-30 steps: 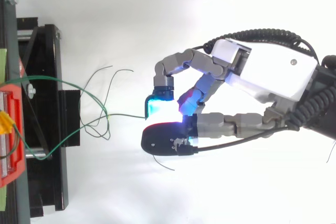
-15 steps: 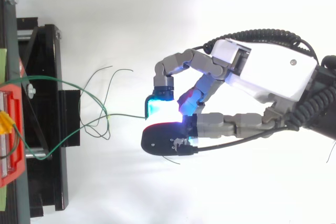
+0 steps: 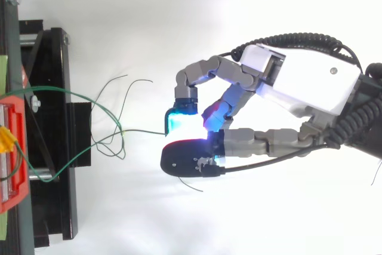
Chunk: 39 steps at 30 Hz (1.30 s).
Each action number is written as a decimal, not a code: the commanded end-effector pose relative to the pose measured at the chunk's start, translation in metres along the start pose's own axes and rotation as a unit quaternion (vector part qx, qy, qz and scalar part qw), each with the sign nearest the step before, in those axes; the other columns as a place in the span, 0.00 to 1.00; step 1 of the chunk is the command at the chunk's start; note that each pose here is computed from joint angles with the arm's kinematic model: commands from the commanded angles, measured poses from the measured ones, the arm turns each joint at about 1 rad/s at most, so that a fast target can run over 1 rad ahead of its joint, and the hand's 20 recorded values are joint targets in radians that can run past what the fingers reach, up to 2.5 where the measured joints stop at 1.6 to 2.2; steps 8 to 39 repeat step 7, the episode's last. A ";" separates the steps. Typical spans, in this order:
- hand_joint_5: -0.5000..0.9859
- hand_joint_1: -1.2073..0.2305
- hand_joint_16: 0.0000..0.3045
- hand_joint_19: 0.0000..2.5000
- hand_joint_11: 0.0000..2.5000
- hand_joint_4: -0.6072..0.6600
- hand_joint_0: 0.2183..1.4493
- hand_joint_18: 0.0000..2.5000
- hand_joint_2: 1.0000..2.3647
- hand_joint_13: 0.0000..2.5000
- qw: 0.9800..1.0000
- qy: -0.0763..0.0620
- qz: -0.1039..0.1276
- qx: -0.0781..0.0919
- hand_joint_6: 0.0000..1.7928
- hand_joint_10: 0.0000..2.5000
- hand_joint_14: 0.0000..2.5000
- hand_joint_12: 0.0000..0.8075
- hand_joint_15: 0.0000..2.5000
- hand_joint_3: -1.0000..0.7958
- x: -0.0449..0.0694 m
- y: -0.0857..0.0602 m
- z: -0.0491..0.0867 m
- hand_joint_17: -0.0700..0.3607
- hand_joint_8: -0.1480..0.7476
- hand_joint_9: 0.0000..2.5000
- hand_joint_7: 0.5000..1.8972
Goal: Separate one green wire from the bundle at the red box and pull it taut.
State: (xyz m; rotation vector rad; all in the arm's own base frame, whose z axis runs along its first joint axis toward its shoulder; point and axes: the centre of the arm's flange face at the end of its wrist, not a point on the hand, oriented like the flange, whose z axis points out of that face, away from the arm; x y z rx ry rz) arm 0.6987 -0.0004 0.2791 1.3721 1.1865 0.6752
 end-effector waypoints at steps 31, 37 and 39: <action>0.26 0.29 0.20 0.16 0.37 0.50 0.33 0.39 0.01 0.44 1.000 0.001 0.000 -0.001 0.50 0.01 0.01 0.57 0.19 0.62 0.001 0.001 0.000 0.48 0.69 0.54 0.64; 0.26 0.29 0.20 0.16 0.37 0.50 0.33 0.39 0.01 0.44 1.000 0.001 0.000 -0.001 0.50 0.01 0.01 0.57 0.19 0.62 0.001 0.001 0.000 0.48 0.69 0.54 0.64; 0.26 0.29 0.20 0.16 0.37 0.50 0.33 0.39 0.01 0.44 1.000 0.001 0.000 -0.001 0.50 0.01 0.01 0.57 0.19 0.62 0.001 0.001 0.000 0.48 0.69 0.54 0.64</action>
